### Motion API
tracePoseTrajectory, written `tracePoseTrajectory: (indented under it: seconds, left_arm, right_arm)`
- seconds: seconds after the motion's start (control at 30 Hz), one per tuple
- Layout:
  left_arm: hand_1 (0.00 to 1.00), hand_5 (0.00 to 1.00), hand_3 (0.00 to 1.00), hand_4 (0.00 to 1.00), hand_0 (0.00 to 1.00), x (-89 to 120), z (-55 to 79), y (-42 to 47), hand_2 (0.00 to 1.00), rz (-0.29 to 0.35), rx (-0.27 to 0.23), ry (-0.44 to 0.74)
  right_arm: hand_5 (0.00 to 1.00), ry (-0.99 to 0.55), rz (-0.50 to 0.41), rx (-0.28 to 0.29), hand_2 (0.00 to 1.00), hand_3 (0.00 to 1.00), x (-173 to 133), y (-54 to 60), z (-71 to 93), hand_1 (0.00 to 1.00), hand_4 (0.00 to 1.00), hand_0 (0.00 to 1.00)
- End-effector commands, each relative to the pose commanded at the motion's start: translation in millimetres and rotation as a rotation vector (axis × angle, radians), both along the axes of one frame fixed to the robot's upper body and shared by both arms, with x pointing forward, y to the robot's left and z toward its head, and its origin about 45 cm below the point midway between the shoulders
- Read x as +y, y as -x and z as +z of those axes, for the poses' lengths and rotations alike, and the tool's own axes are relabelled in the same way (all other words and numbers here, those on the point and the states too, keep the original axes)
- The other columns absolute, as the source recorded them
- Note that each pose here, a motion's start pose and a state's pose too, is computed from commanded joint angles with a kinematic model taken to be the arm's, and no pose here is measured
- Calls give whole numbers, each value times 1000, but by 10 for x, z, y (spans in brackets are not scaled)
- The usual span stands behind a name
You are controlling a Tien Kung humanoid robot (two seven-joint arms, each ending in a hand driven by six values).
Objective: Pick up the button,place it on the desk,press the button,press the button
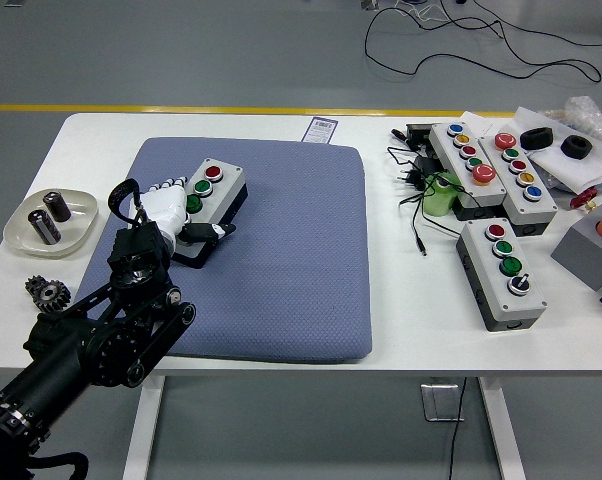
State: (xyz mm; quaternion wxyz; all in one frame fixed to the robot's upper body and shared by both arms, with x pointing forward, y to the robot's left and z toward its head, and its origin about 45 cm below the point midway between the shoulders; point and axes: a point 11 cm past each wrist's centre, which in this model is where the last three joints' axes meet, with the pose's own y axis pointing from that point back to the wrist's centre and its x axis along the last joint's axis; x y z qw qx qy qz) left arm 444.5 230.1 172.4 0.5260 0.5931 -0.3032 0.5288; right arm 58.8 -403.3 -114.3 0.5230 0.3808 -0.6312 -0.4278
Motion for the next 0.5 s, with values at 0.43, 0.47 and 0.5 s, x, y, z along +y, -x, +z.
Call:
tracePoseTrajectory:
  seconds: [0.43,0.47,0.5]
  left_arm:
    - [577,2,694,523,624,320,60,-56,629,69,-48,-28]
    - [577,2,694,523,624,340,63,-56,629,69,-44,-33]
    - [577,2,694,523,624,362,62,-54,629,70,-37,-36]
  right_arm:
    - [336,3,3,-4,763,617,2,-24,3,733,477,735]
    - [336,3,4,-4,763,617,2,-25,3,733,477,735]
    - [336,3,4,-4,763,617,1,-25,4,733,477,735]
